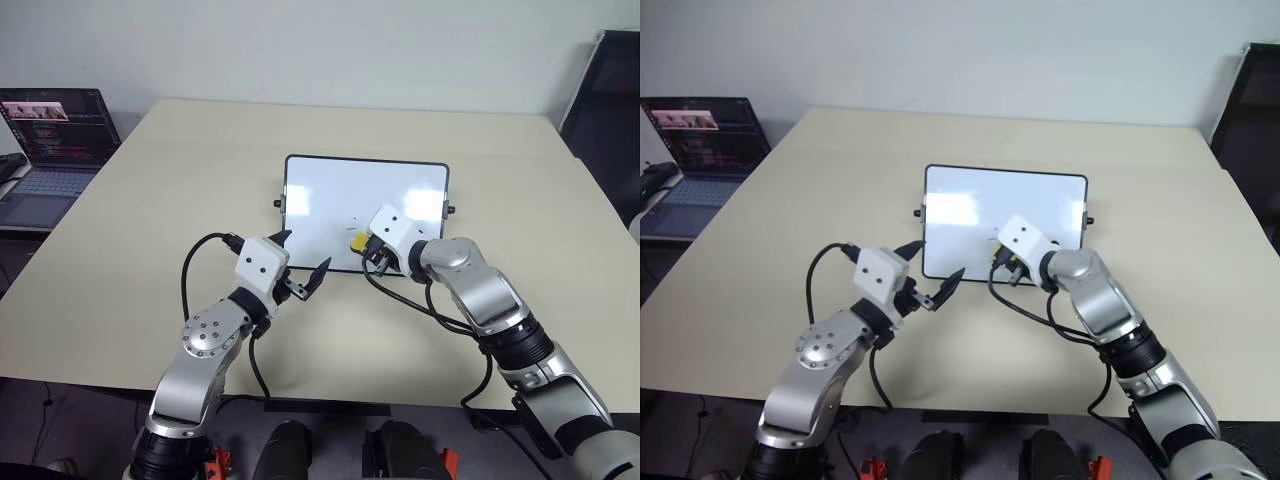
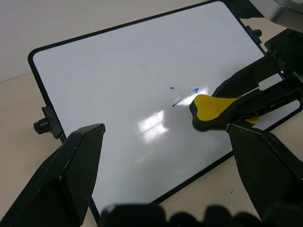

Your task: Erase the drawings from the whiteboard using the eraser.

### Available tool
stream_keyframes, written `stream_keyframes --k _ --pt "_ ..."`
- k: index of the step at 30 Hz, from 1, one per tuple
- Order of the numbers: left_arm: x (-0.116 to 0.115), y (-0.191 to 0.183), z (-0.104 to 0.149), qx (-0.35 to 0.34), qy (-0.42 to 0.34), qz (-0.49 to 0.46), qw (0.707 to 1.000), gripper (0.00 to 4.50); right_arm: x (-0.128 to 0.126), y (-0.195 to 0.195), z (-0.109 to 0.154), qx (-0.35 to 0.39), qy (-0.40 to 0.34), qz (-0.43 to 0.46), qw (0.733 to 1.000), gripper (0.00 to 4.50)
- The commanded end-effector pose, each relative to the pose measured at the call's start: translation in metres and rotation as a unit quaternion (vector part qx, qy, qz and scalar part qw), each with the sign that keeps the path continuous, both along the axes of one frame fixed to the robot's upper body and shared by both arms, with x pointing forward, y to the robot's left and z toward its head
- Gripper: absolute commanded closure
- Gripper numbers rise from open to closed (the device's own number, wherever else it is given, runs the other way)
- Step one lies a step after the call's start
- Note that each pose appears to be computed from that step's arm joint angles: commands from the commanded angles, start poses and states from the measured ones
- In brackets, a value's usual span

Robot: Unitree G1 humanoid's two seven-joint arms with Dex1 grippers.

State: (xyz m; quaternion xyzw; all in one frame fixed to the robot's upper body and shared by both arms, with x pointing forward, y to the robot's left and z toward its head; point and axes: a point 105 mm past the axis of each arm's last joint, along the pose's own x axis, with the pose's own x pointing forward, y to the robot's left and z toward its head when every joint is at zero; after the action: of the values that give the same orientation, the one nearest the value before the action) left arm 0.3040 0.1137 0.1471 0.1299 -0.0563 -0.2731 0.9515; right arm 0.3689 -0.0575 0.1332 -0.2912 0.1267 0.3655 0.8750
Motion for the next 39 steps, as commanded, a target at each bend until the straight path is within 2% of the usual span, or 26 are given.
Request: stream_keyframes --k 1,5,13,17,27,35,39 --pt "-0.002 -0.002 0.015 0.000 -0.031 -0.002 1.000 0.00 0.017 -0.015 0.015 -0.002 -0.036 -0.048 0.998 3.64" --pt "-0.002 -0.005 0.015 -0.002 -0.030 -0.006 1.000 0.00 0.031 -0.022 0.036 0.017 -0.076 -0.078 0.994 3.64" --pt "-0.002 -0.010 0.014 -0.004 -0.030 -0.017 0.999 0.00 0.040 -0.027 0.052 0.037 -0.112 -0.107 0.987 3.64" --pt "0.000 -0.010 0.015 -0.004 -0.031 -0.018 0.999 0.00 0.039 -0.026 0.052 0.037 -0.112 -0.108 0.987 3.64" --pt "-0.001 -0.004 0.017 0.002 -0.033 -0.009 0.999 0.00 0.033 0.014 0.016 0.032 -0.071 -0.058 0.995 3.64" --pt "-0.004 0.002 0.016 0.004 -0.032 0.003 0.999 0.00 0.019 0.011 -0.025 -0.014 -0.015 -0.024 0.999 3.64" --pt "-0.005 0.002 0.016 0.004 -0.031 0.004 0.999 0.00 0.012 0.006 -0.033 -0.027 0.000 -0.015 1.000 3.64"
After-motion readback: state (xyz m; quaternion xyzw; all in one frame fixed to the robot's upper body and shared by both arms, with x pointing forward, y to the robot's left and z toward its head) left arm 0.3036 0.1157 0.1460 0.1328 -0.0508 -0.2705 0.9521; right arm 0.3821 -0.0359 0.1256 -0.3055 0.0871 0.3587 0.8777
